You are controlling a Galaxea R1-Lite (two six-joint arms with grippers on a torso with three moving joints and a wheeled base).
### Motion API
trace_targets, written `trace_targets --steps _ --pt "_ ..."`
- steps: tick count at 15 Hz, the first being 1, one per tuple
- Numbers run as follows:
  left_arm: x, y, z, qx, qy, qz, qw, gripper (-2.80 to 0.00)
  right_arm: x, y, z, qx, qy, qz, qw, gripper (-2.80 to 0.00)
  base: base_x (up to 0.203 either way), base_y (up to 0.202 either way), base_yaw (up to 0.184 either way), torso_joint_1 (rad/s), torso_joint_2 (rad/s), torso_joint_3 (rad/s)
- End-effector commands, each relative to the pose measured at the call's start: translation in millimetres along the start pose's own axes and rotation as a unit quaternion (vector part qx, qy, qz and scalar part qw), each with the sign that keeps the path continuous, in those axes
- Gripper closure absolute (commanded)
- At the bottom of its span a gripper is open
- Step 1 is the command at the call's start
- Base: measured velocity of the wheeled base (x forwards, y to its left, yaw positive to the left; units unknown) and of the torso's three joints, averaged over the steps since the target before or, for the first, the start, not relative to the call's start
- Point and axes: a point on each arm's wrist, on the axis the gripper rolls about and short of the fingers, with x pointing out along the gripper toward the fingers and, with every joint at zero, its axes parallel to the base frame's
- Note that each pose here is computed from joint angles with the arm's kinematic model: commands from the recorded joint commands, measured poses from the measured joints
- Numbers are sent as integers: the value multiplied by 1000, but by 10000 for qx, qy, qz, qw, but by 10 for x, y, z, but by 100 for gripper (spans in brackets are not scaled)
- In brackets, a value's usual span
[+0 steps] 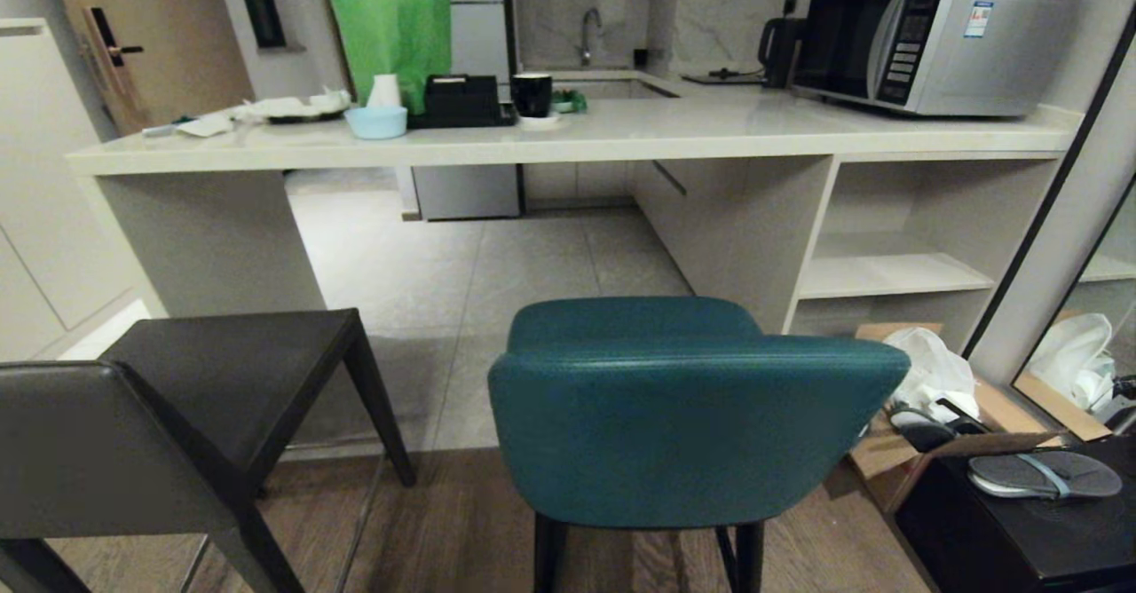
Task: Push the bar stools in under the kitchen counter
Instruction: Push the blue chair back under the dining table
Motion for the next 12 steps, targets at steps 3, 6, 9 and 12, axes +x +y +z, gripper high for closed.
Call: trace_targets --steps 3,6,9,12 --pt "1 0 0 -2 7 7 10000 0 1 0 0 -3 6 5 10000 0 0 -186 3 2 1 5" --pt "4 0 6 -10 -47 7 10000 0 1 0 0 -3 6 5 10000 0 0 -182 2 8 4 4" --pt "5 0 3 -10 -46 7 10000 0 0 0 4 -3 0 5 10000 0 0 -68 2 0 -1 3" --pt "5 0 5 -10 -54 7 10000 0 1 0 0 5 6 -1 10000 0 0 0 0 0 0 0"
